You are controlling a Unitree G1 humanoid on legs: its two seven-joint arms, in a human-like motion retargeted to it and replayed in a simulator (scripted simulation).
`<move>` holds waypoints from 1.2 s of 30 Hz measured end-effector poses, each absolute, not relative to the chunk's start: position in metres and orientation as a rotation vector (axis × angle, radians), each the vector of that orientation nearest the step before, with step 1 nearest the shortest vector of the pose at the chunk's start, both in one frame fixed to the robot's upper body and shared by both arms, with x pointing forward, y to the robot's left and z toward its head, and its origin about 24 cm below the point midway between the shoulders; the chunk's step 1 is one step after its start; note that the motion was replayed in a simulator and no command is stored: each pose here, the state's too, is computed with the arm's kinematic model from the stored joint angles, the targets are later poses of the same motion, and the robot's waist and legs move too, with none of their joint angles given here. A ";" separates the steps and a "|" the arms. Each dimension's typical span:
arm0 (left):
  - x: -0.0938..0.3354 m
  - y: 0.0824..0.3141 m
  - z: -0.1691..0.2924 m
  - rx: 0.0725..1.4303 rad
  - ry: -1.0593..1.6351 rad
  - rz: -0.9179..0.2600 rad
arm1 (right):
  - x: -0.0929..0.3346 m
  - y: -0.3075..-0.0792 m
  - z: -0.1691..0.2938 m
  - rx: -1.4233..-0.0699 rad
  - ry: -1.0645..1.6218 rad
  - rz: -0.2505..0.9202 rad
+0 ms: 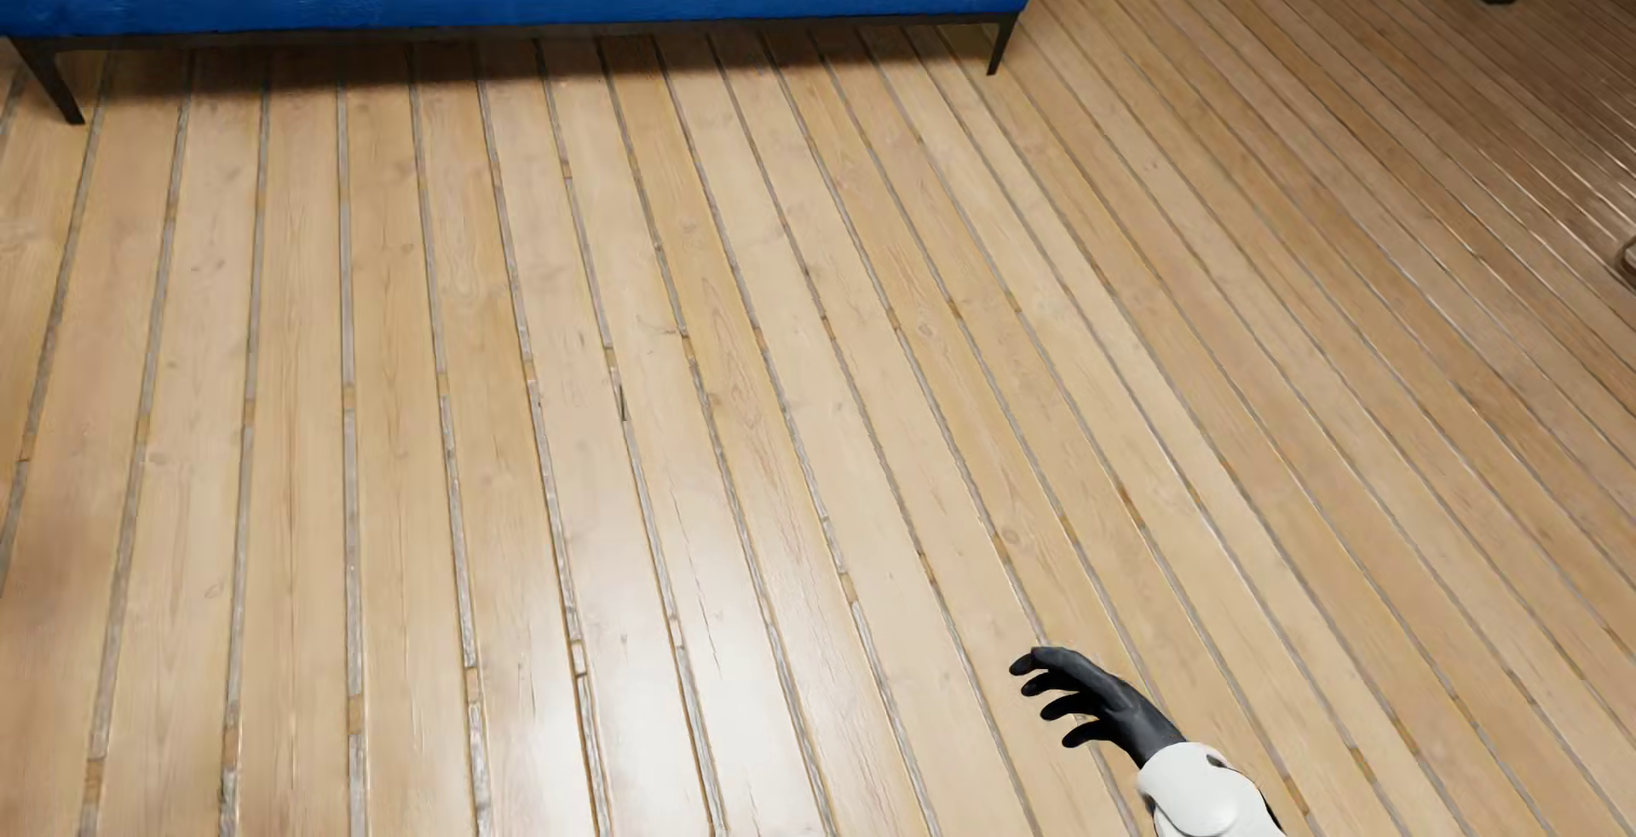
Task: Walk towards the chair
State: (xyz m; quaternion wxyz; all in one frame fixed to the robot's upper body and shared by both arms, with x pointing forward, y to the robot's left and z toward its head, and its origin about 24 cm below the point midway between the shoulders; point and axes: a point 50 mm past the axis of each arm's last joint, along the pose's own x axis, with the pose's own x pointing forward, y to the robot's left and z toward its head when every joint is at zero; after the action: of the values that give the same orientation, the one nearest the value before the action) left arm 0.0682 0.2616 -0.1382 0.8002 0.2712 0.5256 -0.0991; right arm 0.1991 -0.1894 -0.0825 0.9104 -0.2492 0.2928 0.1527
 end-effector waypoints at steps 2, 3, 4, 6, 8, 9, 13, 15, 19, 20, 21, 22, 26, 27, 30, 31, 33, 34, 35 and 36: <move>0.092 0.227 -0.142 0.517 1.050 -0.257 | 0.145 -0.231 -0.120 -0.550 0.880 0.234; 0.102 0.208 -0.141 0.483 0.999 -0.291 | 0.113 -0.250 -0.134 -0.579 1.026 0.213; 0.110 0.189 -0.138 0.460 0.940 -0.342 | 0.080 -0.265 -0.143 -0.610 1.161 0.203; 0.120 0.155 -0.123 0.445 0.806 -0.470 | 0.020 -0.285 -0.148 -0.646 1.359 0.204; 0.129 0.136 -0.106 0.448 0.693 -0.561 | -0.025 -0.291 -0.144 -0.631 1.459 0.200; 0.134 0.131 -0.099 0.455 0.650 -0.588 | -0.041 -0.292 -0.141 -0.615 1.487 0.190; 0.166 0.159 -0.092 0.530 0.619 -0.499 | -0.063 -0.279 -0.144 -0.538 1.540 0.157; 0.180 0.178 -0.091 0.545 0.633 -0.414 | -0.039 -0.271 -0.151 -0.544 1.482 0.184; 0.175 0.198 -0.089 0.552 0.654 -0.351 | 0.069 -0.284 -0.125 -0.539 1.087 0.066; 0.170 0.202 -0.091 0.555 0.670 -0.346 | 0.096 -0.289 -0.112 -0.538 0.984 0.025; 0.164 0.205 -0.094 0.558 0.692 -0.344 | 0.121 -0.294 -0.098 -0.537 0.890 -0.015; 0.159 0.207 -0.098 0.562 0.718 -0.345 | 0.140 -0.298 -0.085 -0.531 0.812 -0.051; 0.135 0.201 -0.119 0.557 0.830 -0.383 | 0.163 -0.300 -0.071 -0.500 0.722 -0.104; 0.127 0.198 -0.123 0.544 0.855 -0.391 | 0.157 -0.298 -0.077 -0.499 0.748 -0.091; 0.091 0.194 -0.139 0.467 0.976 -0.354 | 0.115 -0.283 -0.116 -0.517 0.969 0.018; 0.074 0.193 -0.146 0.442 1.034 -0.340 | 0.099 -0.279 -0.127 -0.530 1.051 0.054; 0.042 0.191 -0.155 0.428 1.139 -0.356 | 0.070 -0.277 -0.141 -0.552 1.180 0.100; 0.036 0.191 -0.156 0.448 1.157 -0.385 | 0.063 -0.274 -0.143 -0.551 1.199 0.115; 0.031 0.193 -0.157 0.467 1.173 -0.407 | 0.057 -0.271 -0.145 -0.549 1.212 0.129; 0.027 0.196 -0.157 0.482 1.188 -0.414 | 0.052 -0.268 -0.146 -0.544 1.216 0.144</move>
State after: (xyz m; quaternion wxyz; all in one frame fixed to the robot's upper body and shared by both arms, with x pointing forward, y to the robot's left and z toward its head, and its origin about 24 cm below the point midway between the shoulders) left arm 0.0269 0.1965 -0.1570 0.7815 0.2231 0.5502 -0.1917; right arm 0.0521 -0.2677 -0.1459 0.7838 -0.2522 0.5636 0.0666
